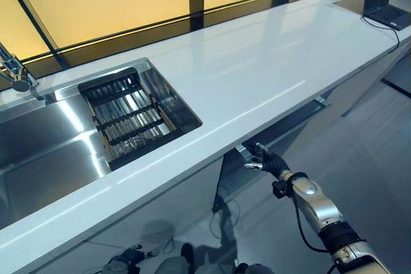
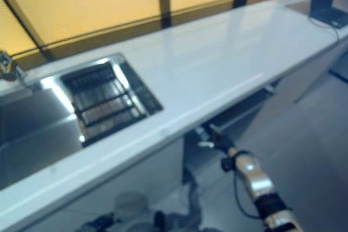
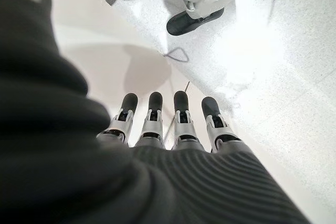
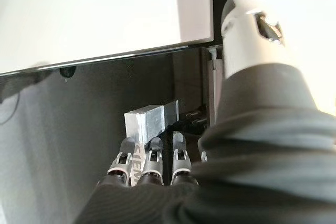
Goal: Take plates into dishwasher
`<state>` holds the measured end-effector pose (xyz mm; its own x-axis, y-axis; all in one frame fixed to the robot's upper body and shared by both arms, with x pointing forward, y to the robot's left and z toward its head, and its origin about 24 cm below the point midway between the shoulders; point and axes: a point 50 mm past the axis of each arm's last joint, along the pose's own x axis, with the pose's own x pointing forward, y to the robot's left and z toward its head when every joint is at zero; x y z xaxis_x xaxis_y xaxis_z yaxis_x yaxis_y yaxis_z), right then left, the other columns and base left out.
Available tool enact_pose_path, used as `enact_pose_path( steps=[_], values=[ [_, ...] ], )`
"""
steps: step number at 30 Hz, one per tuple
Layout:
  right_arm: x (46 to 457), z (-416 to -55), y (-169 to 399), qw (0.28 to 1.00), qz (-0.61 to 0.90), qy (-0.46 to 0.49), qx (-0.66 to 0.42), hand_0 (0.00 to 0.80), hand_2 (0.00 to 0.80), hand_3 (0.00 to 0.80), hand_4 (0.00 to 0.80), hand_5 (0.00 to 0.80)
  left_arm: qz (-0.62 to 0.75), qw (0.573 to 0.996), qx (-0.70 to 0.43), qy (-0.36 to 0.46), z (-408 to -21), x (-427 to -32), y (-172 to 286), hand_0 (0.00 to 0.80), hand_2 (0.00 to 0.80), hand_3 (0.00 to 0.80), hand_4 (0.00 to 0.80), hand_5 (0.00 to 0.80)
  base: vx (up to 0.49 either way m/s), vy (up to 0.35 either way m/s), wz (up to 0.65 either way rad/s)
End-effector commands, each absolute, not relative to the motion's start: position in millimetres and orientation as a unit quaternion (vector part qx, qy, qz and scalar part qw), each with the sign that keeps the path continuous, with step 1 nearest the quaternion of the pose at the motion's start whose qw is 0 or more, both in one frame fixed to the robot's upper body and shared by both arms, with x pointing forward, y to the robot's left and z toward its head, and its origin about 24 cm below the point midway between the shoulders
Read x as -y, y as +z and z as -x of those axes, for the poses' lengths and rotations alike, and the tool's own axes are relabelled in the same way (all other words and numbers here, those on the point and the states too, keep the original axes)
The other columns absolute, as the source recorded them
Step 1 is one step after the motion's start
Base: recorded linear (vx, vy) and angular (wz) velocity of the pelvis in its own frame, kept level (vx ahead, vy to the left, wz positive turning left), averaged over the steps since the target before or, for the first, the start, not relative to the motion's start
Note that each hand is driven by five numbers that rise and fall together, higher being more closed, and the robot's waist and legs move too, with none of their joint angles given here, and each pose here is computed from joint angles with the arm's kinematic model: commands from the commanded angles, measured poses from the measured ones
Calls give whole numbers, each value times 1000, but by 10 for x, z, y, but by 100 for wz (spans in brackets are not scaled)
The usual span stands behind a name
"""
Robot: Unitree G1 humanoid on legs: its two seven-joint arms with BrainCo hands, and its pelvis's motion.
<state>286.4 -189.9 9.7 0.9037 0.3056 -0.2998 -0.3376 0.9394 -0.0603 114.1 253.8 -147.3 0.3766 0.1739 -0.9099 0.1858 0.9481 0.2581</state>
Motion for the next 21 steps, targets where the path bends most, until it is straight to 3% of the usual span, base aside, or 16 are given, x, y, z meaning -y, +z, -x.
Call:
enact_pose_path(
  steps=[1, 6, 10, 16, 21],
  values=[
    [1463, -3049, 474, 974, 12, 225, -34, 0, 0, 0, 0, 0, -199, 812, -548, -12, -1218, -2609, -1427, 0, 0, 0, 0, 0, 50, 34, 22],
    [1560, -2999, 406, 979, 31, 196, -40, 0, 0, 0, 0, 0, -208, 811, -547, -18, -1270, -2612, -1410, 0, 0, 0, 0, 0, 19, -25, 37],
    [1769, -3014, 397, 990, 77, 111, -37, 0, 0, 0, 0, 0, -212, 816, -538, -16, -1333, -2610, -1386, 0, 0, 0, 0, 0, -83, -117, 28],
    [2151, -2953, 406, 972, 234, -2, -20, 0, 0, 0, 0, 0, -224, 822, -524, -20, -1468, -2614, -1332, 0, 0, 0, 0, 0, -244, -250, 57],
    [2422, -2834, 333, 967, 242, -63, -42, 0, 0, 0, 0, 0, -197, 834, -516, 4, -1454, -2669, -1318, 0, 0, 0, 0, 0, -351, -293, 56]
  ],
)
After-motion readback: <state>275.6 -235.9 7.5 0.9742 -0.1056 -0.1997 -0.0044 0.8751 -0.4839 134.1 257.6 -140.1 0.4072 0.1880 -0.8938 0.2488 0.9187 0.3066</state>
